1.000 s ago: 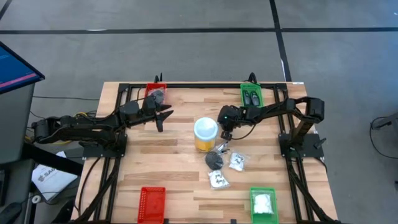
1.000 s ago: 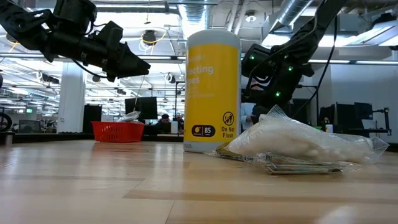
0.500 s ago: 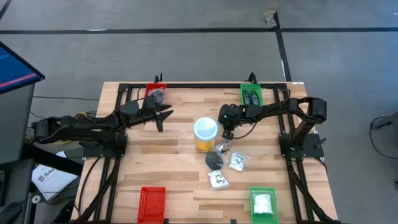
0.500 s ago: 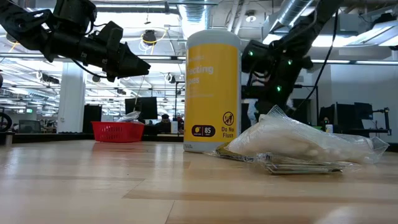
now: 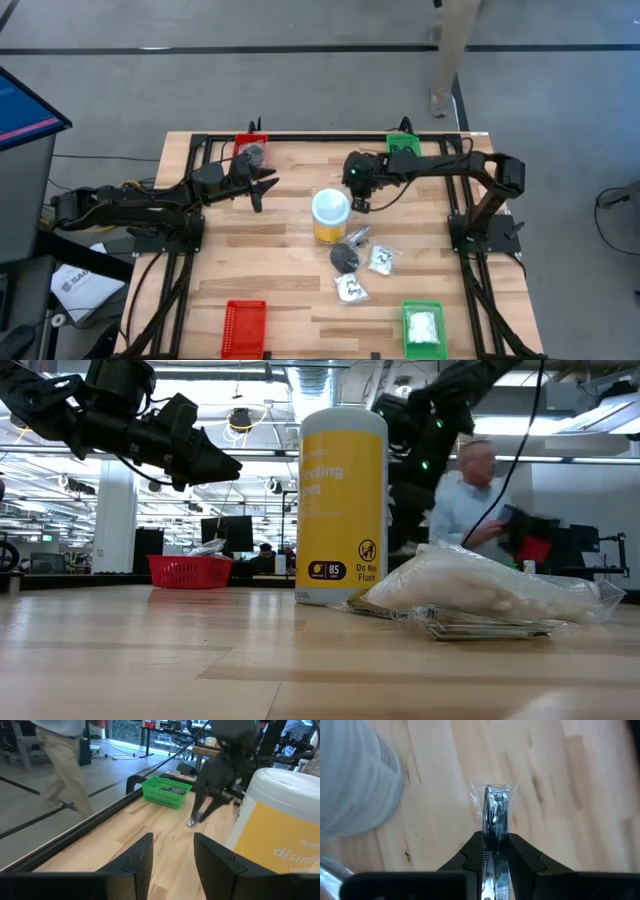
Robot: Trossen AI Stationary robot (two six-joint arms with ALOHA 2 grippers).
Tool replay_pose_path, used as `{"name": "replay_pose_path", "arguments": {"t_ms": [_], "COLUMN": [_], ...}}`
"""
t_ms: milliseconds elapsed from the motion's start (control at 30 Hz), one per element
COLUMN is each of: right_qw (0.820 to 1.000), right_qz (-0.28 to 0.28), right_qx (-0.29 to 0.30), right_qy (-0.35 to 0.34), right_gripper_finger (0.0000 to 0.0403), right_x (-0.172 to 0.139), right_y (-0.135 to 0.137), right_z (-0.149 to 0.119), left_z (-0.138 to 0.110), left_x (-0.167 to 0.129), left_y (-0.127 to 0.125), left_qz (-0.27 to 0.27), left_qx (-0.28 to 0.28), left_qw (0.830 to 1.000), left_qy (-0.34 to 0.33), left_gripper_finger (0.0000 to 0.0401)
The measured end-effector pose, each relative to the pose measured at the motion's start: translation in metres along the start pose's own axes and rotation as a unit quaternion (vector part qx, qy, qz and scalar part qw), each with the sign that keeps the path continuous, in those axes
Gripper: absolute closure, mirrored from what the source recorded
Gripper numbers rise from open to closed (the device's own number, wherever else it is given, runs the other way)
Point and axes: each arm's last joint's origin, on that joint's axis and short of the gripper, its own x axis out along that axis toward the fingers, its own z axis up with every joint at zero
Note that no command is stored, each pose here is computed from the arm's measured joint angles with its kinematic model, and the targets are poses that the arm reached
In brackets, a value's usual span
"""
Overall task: Pick & Place Travel size toiletries
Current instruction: Put the nail cutter into the bottom orange bin
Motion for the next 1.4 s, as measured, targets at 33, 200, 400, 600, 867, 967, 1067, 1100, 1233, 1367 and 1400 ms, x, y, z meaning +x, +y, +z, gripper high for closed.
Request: {"name": "replay_pose_path", "arguments": {"t_ms": [33, 200, 400, 600, 867, 967, 1067, 1100, 1233, 1367, 1400], "right_qw": [1.0, 1.0, 0.997, 0.99, 0.977, 0.972, 0.966, 0.963, 0.953, 0.944, 0.943], "right_qz": [-0.001, -0.008, -0.024, -0.027, -0.001, 0.011, 0.022, 0.026, 0.04, 0.055, 0.058], "right_qx": [-0.002, -0.015, -0.019, -0.024, -0.053, -0.069, -0.081, -0.084, -0.092, -0.089, -0.091], "right_qy": [-0.001, -0.015, -0.066, -0.134, -0.205, -0.223, -0.246, -0.255, -0.287, -0.314, -0.315], "right_gripper_finger": [0.0352, 0.0352, 0.0352, 0.0352, 0.0352, 0.0352, 0.0352, 0.0352, 0.0352, 0.0352, 0.0352], "right_x": [-0.005, -0.035, -0.08, -0.121, -0.144, -0.149, -0.153, -0.155, -0.162, -0.165, -0.164], "right_y": [-0.003, -0.016, -0.033, -0.032, 0.007, 0.023, 0.038, 0.043, 0.06, 0.076, 0.079], "right_z": [0.005, 0.031, 0.063, 0.088, 0.105, 0.108, 0.111, 0.112, 0.115, 0.119, 0.12], "left_z": [0.0, 0.0, 0.002, 0.006, 0.017, 0.022, 0.026, 0.027, 0.031, 0.035, 0.035], "left_x": [0.0, 0.0, 0.0, 0.0, -0.002, -0.004, -0.006, -0.007, -0.01, -0.014, -0.015], "left_y": [0.0, 0.0, 0.0, -0.001, -0.007, -0.014, -0.021, -0.024, -0.033, -0.042, -0.044], "left_qz": [0.0, 0.0, -0.001, -0.005, -0.069, -0.092, -0.115, -0.122, -0.15, -0.177, -0.183], "left_qx": [0.0, -0.002, -0.002, -0.024, -0.037, -0.037, -0.036, -0.036, -0.036, -0.039, -0.04], "left_qw": [1.0, 1.0, 1.0, 0.999, 0.994, 0.989, 0.984, 0.982, 0.974, 0.966, 0.964], "left_qy": [0.0, -0.001, -0.009, -0.03, -0.083, -0.109, -0.133, -0.138, -0.163, -0.186, -0.191], "left_gripper_finger": [0.027, 0.027, 0.027, 0.027, 0.027, 0.027, 0.027, 0.027, 0.027, 0.027, 0.027]}}
